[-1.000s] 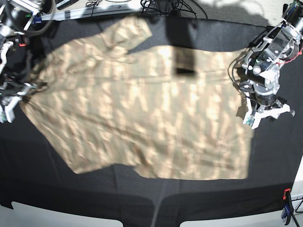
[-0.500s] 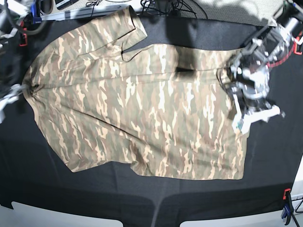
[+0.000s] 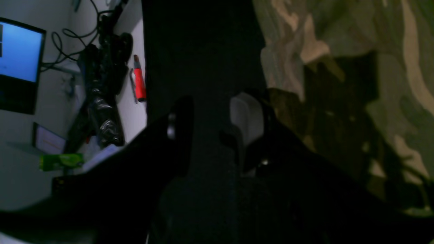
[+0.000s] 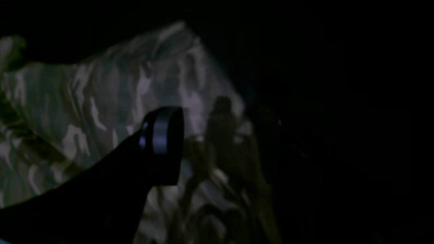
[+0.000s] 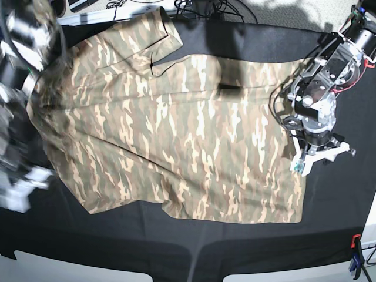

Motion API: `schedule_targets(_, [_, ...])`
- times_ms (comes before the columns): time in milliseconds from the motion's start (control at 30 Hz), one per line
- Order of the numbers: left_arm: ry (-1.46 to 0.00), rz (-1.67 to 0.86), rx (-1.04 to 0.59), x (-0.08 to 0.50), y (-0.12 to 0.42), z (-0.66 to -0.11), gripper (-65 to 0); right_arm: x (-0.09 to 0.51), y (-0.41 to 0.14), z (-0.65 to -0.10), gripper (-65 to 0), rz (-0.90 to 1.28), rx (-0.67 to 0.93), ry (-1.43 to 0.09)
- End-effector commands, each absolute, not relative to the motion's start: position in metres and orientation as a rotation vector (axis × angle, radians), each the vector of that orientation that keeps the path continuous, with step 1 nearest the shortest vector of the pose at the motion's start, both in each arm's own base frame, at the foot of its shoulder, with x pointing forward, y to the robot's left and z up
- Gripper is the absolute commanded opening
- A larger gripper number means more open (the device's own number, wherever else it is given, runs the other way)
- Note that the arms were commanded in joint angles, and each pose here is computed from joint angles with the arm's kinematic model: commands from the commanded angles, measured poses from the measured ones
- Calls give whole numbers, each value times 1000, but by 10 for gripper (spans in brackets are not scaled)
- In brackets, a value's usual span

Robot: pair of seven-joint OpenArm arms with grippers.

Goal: Layout the t-shirt on the table in an organized manner, then fold the t-shirt properly
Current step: 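Grasp the shirt edge with the right gripper and lift it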

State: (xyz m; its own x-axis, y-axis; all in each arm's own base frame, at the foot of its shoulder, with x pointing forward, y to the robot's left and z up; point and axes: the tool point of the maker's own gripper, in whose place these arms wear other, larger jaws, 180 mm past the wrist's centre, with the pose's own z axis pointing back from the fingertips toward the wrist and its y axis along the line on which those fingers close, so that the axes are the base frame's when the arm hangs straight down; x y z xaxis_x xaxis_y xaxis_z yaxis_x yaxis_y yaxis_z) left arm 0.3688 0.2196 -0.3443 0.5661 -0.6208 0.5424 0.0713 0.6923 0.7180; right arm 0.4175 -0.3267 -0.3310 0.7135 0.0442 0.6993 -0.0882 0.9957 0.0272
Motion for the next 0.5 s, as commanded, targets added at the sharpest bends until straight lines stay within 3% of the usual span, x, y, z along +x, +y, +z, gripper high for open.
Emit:
schedule_targets(0, [-940, -441, 732, 379, 223, -326, -446, 438, -328, -311, -320, 85, 56, -830])
schedule_targets(133, [-939, -441, 732, 379, 223, -326, -446, 466, -308, -335, -320, 74, 59, -799])
schedule_targets(233, [-938, -441, 732, 379, 223, -326, -446, 484, -309, -342, -320, 79, -24, -816])
schedule_targets(467, [-927, -437, 729, 377, 224, -328, -446, 489, -373, -323, -321, -114, -270, -825])
